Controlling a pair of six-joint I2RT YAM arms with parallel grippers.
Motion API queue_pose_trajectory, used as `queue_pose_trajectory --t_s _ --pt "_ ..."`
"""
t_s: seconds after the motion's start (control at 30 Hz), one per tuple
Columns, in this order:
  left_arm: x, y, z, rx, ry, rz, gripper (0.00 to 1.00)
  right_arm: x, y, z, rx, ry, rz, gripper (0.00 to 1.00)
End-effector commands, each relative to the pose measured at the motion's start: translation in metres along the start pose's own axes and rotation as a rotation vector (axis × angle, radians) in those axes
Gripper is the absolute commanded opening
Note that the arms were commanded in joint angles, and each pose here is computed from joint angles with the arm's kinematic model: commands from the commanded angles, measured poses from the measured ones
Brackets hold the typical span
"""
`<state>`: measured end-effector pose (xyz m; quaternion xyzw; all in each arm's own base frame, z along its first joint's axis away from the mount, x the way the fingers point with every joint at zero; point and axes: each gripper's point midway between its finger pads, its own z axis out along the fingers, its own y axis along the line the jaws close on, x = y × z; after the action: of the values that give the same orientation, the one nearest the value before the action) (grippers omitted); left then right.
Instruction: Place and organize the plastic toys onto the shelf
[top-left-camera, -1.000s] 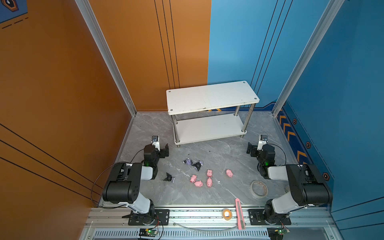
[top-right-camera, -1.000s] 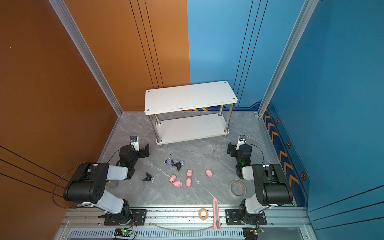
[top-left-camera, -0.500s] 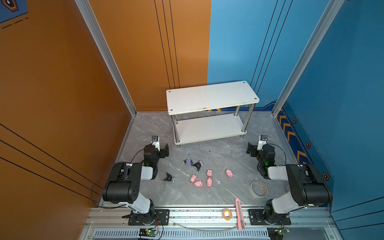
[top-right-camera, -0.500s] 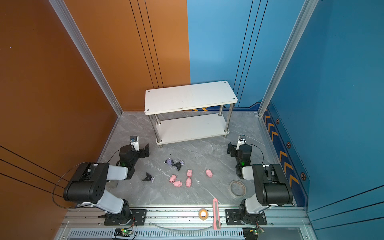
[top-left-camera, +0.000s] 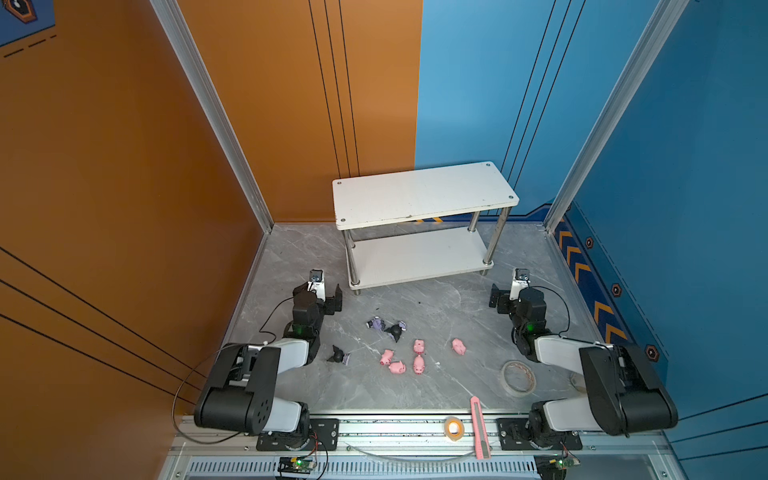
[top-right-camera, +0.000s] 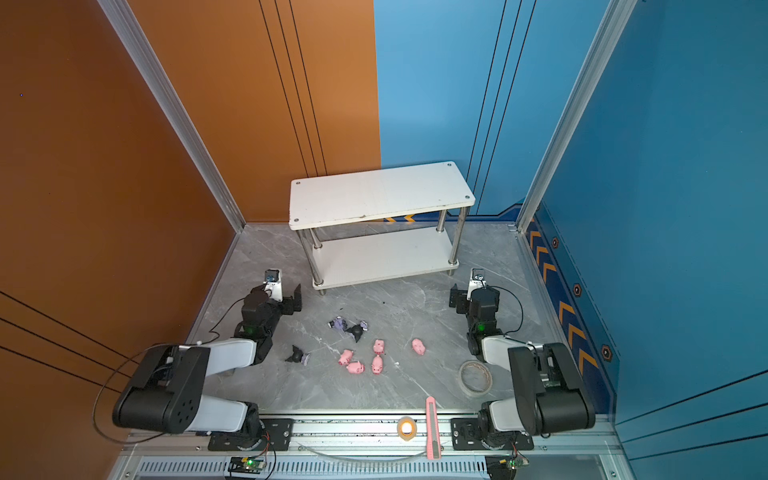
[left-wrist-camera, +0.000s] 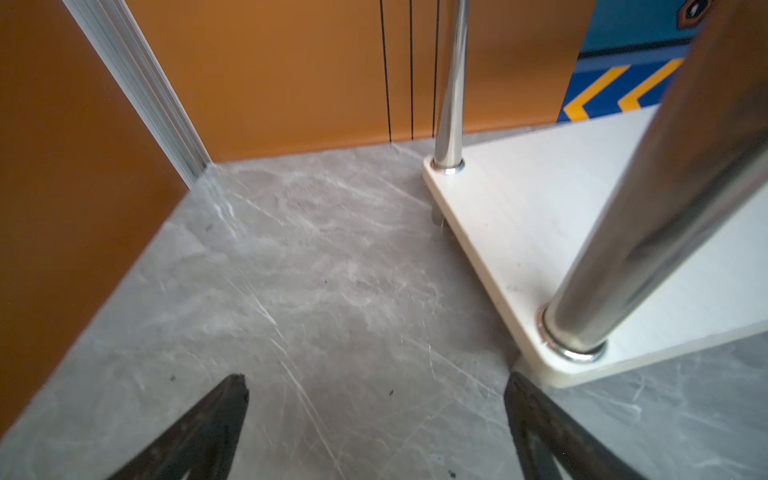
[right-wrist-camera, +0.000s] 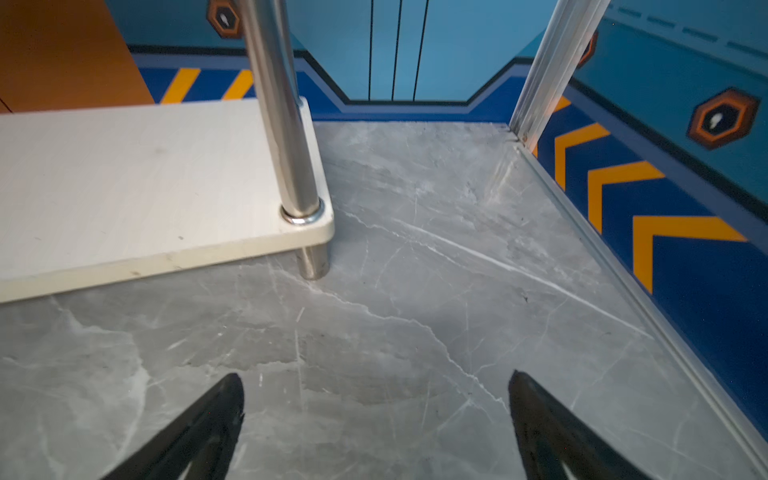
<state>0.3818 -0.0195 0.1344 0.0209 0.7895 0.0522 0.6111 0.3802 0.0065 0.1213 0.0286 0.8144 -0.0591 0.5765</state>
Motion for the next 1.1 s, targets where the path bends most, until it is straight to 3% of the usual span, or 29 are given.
queue_pose_trajectory --t_s 0.0,0.17,0.3,0.4,0.5,0.63,0.73,0.8,0.93,1.07 --pt "-0.015 0.021 -0.015 -0.175 -0.01 0.045 0.98 -0.014 -0.017 -0.015 0.162 0.015 -0.011 1.0" --pt "-0.039 0.036 -0.034 -0.32 -0.009 -0.05 0.98 -0.018 -0.009 -0.038 0.152 0.064 -0.008 1.0" --pt "-0.046 0.052 -0.058 -0.417 0.068 -0.312 0.98 -0.024 -0.001 -0.043 0.098 0.118 0.003 1.0" --pt "-0.051 0.047 -0.064 -0.365 0.048 -0.409 0.98 -0.038 0.011 -0.038 0.016 0.096 0.021 1.0" --pt "-0.058 0.023 -0.063 -0.219 0.048 -0.407 0.98 -0.049 0.022 -0.022 -0.061 0.13 0.023 0.83" --pt "-0.056 0.002 -0.063 -0.158 0.089 -0.379 0.98 -0.064 0.035 0.003 -0.135 0.135 -0.018 0.71" --pt "-0.055 -0.016 -0.066 -0.13 0.105 -0.328 0.98 -0.077 0.043 0.019 -0.182 0.126 -0.041 0.54" --pt "-0.056 -0.031 -0.066 -0.091 0.109 -0.288 0.99 -0.088 0.044 0.03 -0.192 0.114 -0.049 0.54" --pt "-0.055 -0.052 -0.065 -0.036 0.132 -0.222 0.89 -0.104 0.042 0.043 -0.194 0.082 -0.053 0.59" --pt "-0.061 -0.067 -0.062 -0.021 0.134 -0.175 0.9 -0.12 0.039 0.054 -0.196 0.05 -0.047 0.61"
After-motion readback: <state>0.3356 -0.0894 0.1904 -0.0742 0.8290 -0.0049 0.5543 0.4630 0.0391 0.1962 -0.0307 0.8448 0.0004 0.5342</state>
